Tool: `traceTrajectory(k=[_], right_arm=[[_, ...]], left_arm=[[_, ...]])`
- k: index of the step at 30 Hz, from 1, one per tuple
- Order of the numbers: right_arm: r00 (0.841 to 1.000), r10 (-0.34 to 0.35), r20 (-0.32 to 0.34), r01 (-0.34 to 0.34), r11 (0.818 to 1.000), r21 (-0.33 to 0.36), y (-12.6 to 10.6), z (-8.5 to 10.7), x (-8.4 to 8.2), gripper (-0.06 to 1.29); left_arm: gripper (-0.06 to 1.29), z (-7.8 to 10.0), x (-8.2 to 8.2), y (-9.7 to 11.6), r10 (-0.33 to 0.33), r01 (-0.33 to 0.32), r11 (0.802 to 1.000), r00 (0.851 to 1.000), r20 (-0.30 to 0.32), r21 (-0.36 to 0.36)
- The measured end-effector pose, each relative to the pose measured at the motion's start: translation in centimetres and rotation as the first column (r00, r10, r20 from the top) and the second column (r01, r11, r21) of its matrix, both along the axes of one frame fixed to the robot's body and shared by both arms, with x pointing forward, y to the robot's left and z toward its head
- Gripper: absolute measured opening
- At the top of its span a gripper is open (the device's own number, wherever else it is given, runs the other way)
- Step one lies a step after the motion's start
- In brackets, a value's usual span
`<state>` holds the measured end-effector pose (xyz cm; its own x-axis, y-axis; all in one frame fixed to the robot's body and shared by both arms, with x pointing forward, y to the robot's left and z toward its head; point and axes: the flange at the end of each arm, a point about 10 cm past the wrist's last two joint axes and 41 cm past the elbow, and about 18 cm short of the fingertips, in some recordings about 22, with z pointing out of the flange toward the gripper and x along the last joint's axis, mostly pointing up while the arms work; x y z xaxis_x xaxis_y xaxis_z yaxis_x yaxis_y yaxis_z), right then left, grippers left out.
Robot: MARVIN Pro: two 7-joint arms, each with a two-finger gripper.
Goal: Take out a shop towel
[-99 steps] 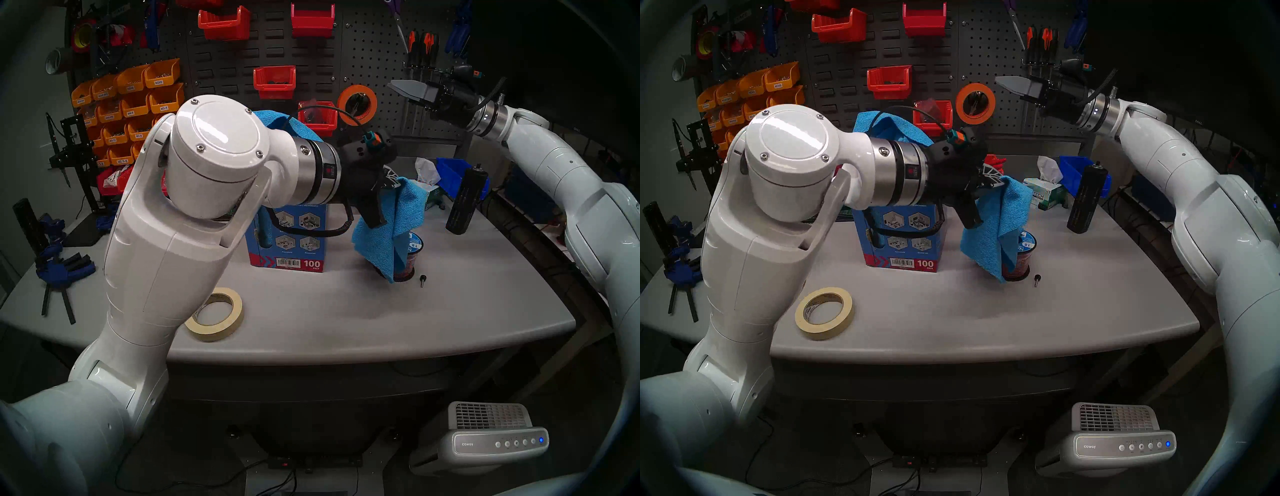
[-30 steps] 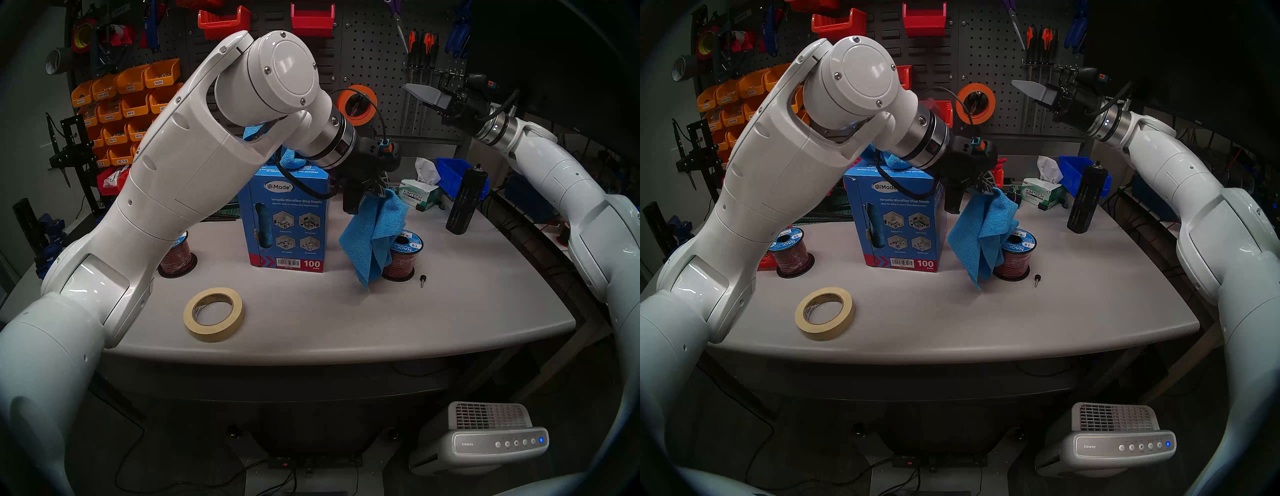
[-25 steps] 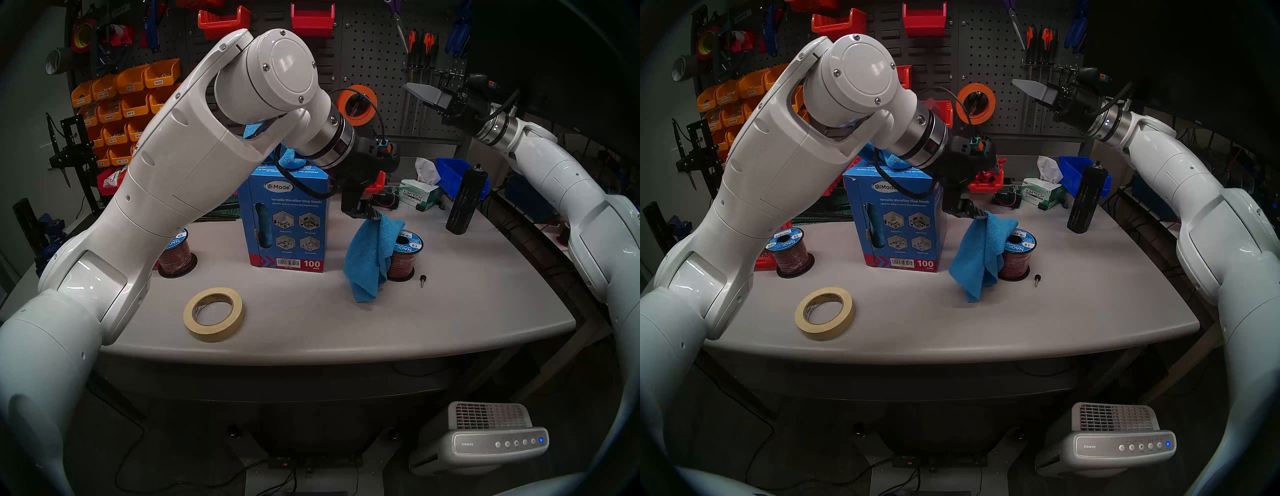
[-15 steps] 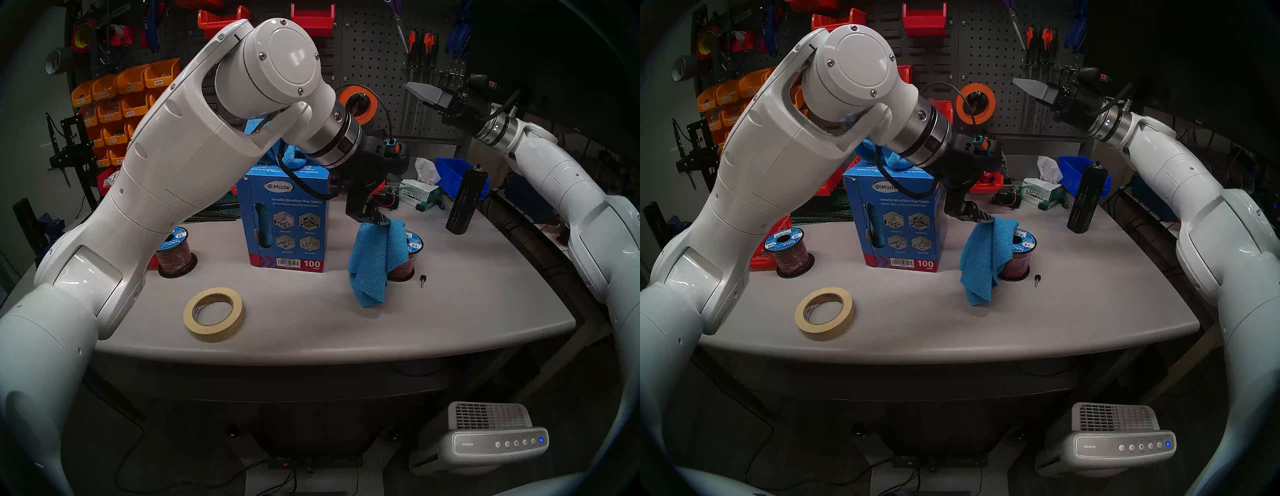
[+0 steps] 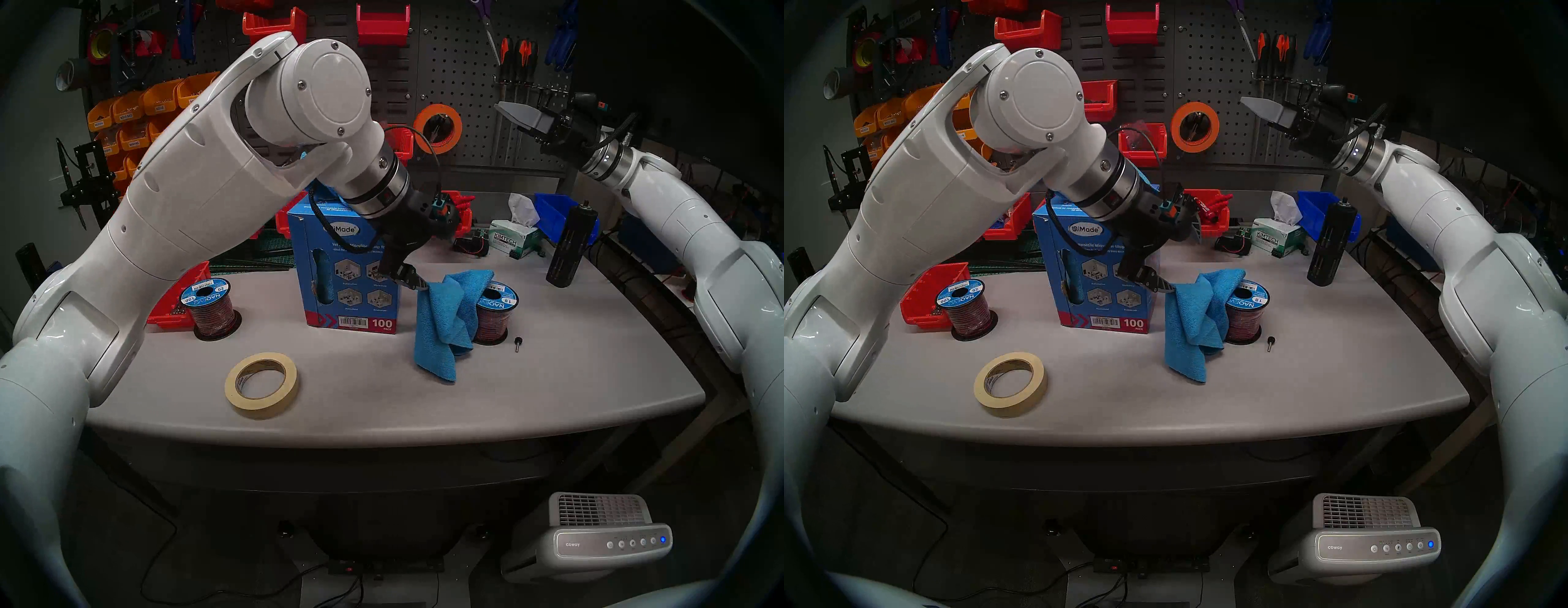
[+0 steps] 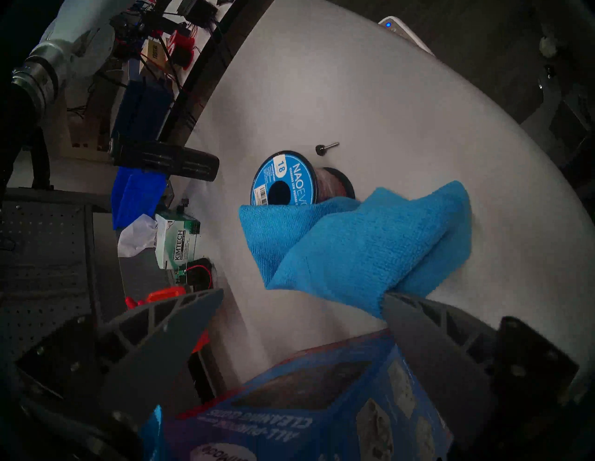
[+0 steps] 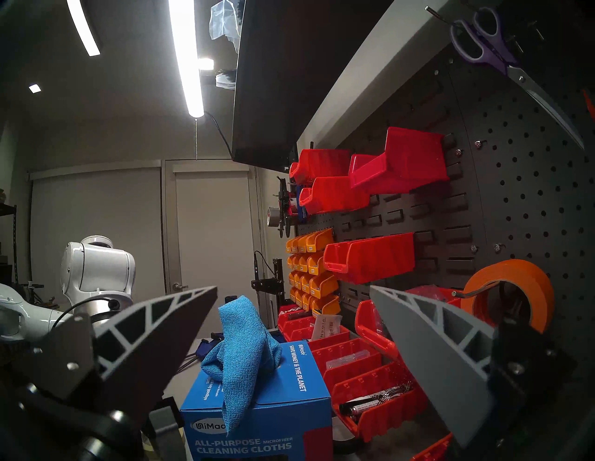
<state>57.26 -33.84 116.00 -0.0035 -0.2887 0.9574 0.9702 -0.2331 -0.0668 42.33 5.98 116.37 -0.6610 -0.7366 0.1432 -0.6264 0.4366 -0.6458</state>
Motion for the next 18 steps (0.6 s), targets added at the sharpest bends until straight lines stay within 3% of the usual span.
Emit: traceTrajectory(k=[10, 13, 18], right_arm=[[1.000, 0.009, -0.002, -0.009, 1.000, 0.010, 0.4, 0.1, 0.1, 1.24], [1.000, 0.012, -0.003, -0.012, 1.000, 0.015, 0.5, 0.2, 0.1, 1.24], [1.000, 0.015, -0.006, -0.015, 1.000, 0.020, 0.6, 0.2, 0.1, 1.24]], left_arm=[[1.26, 2.5, 1.5, 0.9, 0.019, -0.021, 0.999, 0.998, 0.067, 0.041], [1.26, 1.7, 1.6, 0.3, -0.001, -0.003, 0.998, 0.998, 0.059, 0.068], [1.26, -0.3, 0.8, -1.3, -0.060, 0.060, 0.995, 0.998, -0.004, 0.080]])
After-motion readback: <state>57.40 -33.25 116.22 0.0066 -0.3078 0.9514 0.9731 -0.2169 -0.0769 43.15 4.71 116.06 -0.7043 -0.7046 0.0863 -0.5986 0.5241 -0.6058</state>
